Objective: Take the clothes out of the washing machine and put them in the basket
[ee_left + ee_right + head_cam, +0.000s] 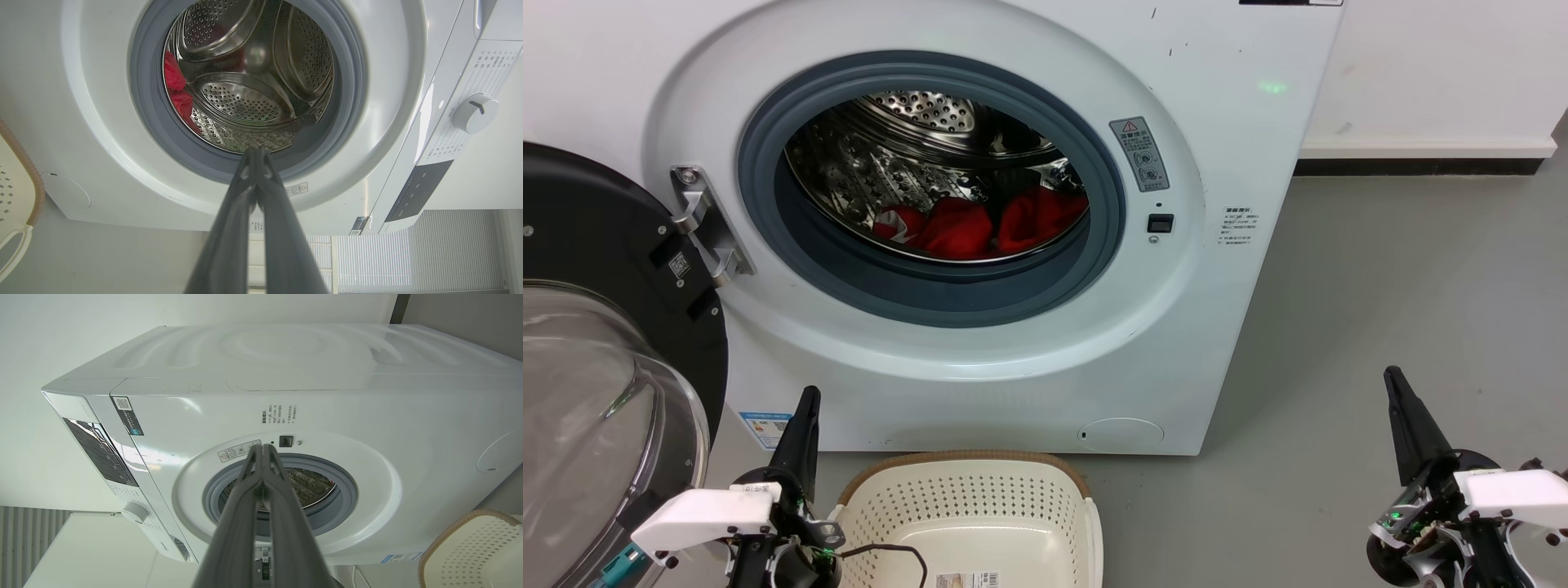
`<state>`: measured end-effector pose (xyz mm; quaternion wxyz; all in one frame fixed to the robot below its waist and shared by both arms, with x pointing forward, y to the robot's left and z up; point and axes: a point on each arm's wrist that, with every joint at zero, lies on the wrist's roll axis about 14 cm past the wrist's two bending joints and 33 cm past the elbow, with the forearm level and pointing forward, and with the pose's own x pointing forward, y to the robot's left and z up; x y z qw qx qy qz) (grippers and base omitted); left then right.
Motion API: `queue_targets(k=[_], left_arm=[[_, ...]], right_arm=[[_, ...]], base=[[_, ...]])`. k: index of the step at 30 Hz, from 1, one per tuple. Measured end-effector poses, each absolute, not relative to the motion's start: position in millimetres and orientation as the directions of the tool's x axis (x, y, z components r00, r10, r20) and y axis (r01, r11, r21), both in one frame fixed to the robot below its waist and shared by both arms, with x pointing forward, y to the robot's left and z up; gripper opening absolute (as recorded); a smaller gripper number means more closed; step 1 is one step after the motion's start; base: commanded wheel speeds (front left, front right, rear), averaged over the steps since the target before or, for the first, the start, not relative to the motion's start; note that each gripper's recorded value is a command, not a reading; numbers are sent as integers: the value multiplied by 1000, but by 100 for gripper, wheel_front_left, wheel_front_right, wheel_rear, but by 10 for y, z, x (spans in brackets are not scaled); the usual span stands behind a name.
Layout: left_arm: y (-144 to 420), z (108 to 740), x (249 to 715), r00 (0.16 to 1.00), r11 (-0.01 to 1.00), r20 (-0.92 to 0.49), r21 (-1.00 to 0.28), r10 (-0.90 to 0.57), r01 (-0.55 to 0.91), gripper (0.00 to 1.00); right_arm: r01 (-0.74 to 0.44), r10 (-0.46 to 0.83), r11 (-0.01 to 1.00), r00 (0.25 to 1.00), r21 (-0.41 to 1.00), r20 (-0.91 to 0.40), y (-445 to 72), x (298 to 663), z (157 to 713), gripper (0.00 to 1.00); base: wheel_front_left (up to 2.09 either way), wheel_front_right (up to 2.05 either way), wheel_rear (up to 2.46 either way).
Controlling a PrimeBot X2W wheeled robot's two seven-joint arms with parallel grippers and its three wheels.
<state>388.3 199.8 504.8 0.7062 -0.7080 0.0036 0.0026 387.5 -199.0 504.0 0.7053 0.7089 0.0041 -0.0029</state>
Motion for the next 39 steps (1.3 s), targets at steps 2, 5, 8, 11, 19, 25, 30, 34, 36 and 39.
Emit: queue_targets(k=[2,5,8,11,19,25,30,34,36,39], left_arm=[[1998,5049,3883,1000,-3,-9,-1000,-1,-9,0],[1998,5049,3883,1000,-3,-9,-1000,-1,-9,0],[1998,5049,3883,1000,-3,-9,-1000,-1,-9,0],[1998,5049,3883,1000,-3,-9,-1000,-1,-9,0],[1998,5049,3883,1000,-3,-9,-1000,-1,-9,0],[1998,5049,3883,1000,-3,-9,-1000,-1,-9,0],[1998,5049,3883,1000,-3,-9,-1000,-1,-9,0],[1998,5049,3883,1000,-3,-9,-1000,-1,-9,0],[1998,5049,3883,1000,-3,-9,-1000,-1,-9,0],[1998,5049,3883,1000,-3,-9,-1000,-1,-9,0]], right_arm=[[10,2,-5,1000,1000,-10,-1990,3875,5040,0],[10,2,-5,1000,1000,-10,-1990,3875,5040,0],[10,2,-5,1000,1000,-10,-1990,3875,5040,0],[10,2,-5,1000,1000,-10,-1990,3875,5040,0],[10,2,-5,1000,1000,-10,-1990,3875,5040,0],[10,2,-5,1000,1000,-10,-1990,3875,5040,0],[10,2,-5,1000,1000,-10,-1990,3875,5040,0],[10,2,-5,1000,1000,-10,-1990,3875,5040,0],[10,2,-5,1000,1000,-10,-1990,3875,5040,0],[10,2,-5,1000,1000,-10,-1990,3875,5040,0]], base=[[0,0,0],[0,0,0],[0,0,0],[0,0,0],[0,0,0],[0,0,0],[0,0,0],[0,0,0],[0,0,0],[0,0,0]])
